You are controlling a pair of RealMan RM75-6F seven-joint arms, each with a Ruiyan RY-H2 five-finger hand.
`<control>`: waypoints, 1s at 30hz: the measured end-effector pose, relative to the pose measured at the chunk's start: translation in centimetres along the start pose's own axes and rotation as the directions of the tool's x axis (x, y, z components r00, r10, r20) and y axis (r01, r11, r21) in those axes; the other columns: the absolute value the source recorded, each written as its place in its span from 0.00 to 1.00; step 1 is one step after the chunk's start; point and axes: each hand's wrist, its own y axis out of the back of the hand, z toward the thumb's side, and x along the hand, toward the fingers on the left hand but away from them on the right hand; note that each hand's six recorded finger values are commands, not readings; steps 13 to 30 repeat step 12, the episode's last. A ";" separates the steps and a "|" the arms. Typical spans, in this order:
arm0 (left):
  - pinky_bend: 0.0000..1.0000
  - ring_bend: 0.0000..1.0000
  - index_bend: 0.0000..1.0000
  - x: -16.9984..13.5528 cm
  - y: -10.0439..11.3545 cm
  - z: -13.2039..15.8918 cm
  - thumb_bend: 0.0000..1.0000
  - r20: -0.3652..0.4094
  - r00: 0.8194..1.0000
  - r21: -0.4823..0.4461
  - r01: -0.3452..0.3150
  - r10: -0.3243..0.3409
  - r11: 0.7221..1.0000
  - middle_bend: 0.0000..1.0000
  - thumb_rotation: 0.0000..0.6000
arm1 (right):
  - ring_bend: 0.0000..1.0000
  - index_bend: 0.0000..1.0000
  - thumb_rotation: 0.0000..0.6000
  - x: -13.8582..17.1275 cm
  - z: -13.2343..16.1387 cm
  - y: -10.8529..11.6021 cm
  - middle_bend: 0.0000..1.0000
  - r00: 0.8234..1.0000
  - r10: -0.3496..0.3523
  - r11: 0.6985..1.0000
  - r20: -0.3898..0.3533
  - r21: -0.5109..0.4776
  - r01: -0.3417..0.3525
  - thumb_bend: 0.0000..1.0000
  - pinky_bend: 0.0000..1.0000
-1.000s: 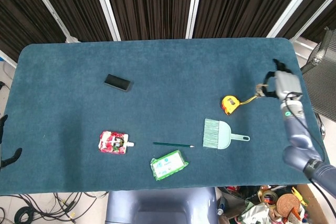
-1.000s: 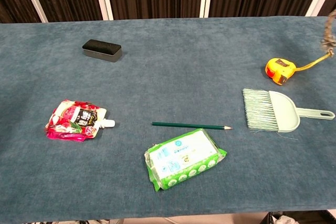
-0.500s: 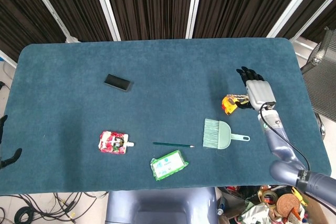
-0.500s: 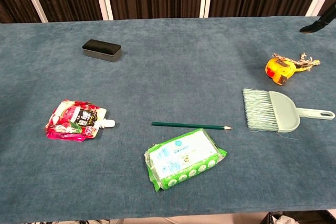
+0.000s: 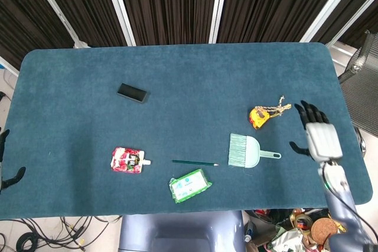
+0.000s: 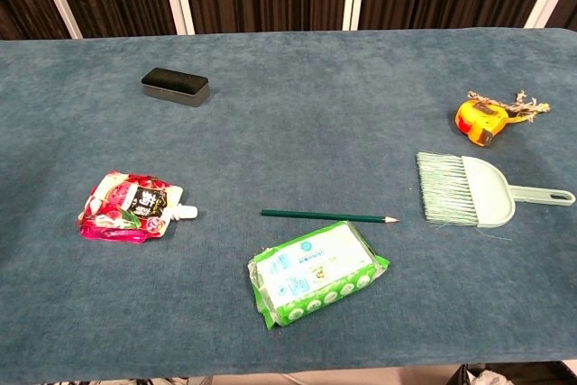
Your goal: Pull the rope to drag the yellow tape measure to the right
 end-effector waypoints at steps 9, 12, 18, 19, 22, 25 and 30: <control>0.00 0.00 0.04 -0.2 0.2 0.2 0.25 0.006 1.000 -0.027 0.004 -0.004 1.000 0.00 1.00 | 0.00 0.03 1.00 8.2 -2.0 -3.4 0.00 0.998 -0.043 0.999 -0.036 -0.005 0.043 0.13 0.12; 0.00 0.00 0.04 -0.3 0.3 0.2 0.25 0.008 1.000 -0.024 -0.002 0.002 1.000 0.00 1.00 | 0.00 0.03 1.00 9.1 -2.6 -4.0 0.00 0.998 -0.052 0.999 -0.028 0.003 0.053 0.13 0.12; 0.00 0.00 0.04 -0.3 0.3 0.2 0.25 0.008 1.000 -0.024 -0.002 0.002 1.000 0.00 1.00 | 0.00 0.03 1.00 9.1 -2.6 -4.0 0.00 0.998 -0.052 0.999 -0.028 0.003 0.053 0.13 0.12; 0.00 0.00 0.04 -0.3 0.3 0.2 0.25 0.008 1.000 -0.024 -0.002 0.002 1.000 0.00 1.00 | 0.00 0.03 1.00 9.1 -2.6 -4.0 0.00 0.998 -0.052 0.999 -0.028 0.003 0.053 0.13 0.12; 0.00 0.00 0.04 -0.3 0.3 0.2 0.25 0.008 1.000 -0.024 -0.002 0.002 1.000 0.00 1.00 | 0.00 0.03 1.00 9.1 -2.6 -4.0 0.00 0.998 -0.052 0.999 -0.028 0.003 0.053 0.13 0.12; 0.00 0.00 0.04 -0.3 0.3 0.2 0.25 0.008 1.000 -0.024 -0.002 0.002 1.000 0.00 1.00 | 0.00 0.03 1.00 9.1 -2.6 -4.0 0.00 0.998 -0.052 0.999 -0.028 0.003 0.053 0.13 0.12; 0.00 0.00 0.04 -0.3 0.3 0.2 0.25 0.008 1.000 -0.024 -0.002 0.002 1.000 0.00 1.00 | 0.00 0.03 1.00 9.1 -2.6 -4.0 0.00 0.998 -0.052 0.999 -0.028 0.003 0.053 0.13 0.12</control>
